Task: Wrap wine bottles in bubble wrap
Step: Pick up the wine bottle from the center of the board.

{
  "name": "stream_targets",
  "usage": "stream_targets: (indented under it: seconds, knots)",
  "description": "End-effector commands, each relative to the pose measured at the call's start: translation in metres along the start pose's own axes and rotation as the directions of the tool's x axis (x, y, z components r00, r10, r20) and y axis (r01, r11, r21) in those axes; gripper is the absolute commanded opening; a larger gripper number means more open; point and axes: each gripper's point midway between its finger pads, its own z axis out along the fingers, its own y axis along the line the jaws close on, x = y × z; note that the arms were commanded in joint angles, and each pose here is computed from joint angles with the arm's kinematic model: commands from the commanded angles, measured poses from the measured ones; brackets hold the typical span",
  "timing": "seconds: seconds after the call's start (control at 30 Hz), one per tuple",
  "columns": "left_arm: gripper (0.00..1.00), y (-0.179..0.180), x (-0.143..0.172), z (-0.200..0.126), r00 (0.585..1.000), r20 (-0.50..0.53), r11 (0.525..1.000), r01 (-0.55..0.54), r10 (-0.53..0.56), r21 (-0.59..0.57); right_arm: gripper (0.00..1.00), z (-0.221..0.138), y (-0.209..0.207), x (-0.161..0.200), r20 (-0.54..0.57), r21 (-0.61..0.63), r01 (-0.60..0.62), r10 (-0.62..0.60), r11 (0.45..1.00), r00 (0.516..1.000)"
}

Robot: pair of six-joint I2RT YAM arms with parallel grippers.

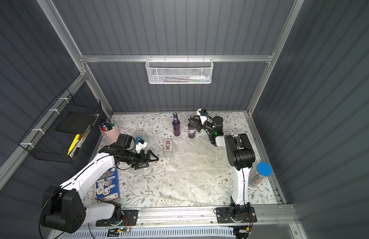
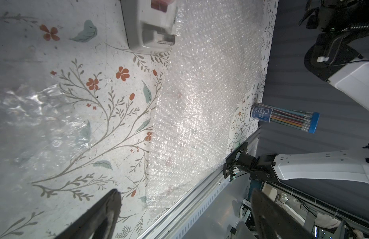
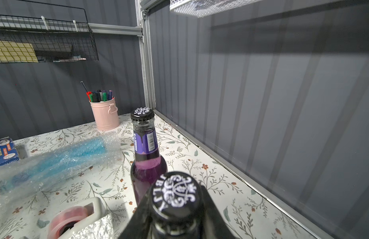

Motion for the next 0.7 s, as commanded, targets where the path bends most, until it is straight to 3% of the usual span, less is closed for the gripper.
stream_targets:
  seconds: [0.0, 0.23, 0.4, 0.57, 0.67]
  knots:
    - [0.99, -0.01, -0.005, -0.005, 1.0, 0.007, 1.0, -0.027, 0.027, 0.003, 0.15, -0.003, 0.008, -0.023, -0.008, -0.004, 0.096, -0.096, 0.995, 0.995]
    - [0.99, -0.017, -0.011, -0.003, 0.999, 0.008, 0.998, -0.043, 0.043, 0.035, 0.08, -0.024, 0.011, -0.089, -0.009, 0.115, 0.294, -0.295, 0.949, 0.955]
    - [0.99, -0.03, -0.017, 0.005, 0.998, 0.006, 0.995, -0.066, 0.066, 0.08, 0.07, -0.047, 0.031, -0.127, -0.017, 0.155, 0.363, -0.365, 0.919, 0.931]
    - [1.0, -0.04, -0.02, 0.017, 0.996, 0.005, 0.99, -0.091, 0.091, 0.108, 0.07, -0.075, 0.084, -0.121, -0.18, 0.11, 0.424, -0.401, 0.899, 0.898]
    - [0.99, -0.039, -0.022, 0.021, 0.995, 0.005, 0.989, -0.095, 0.095, 0.111, 0.08, -0.111, 0.114, -0.119, -0.261, 0.118, 0.417, -0.377, 0.901, 0.889]
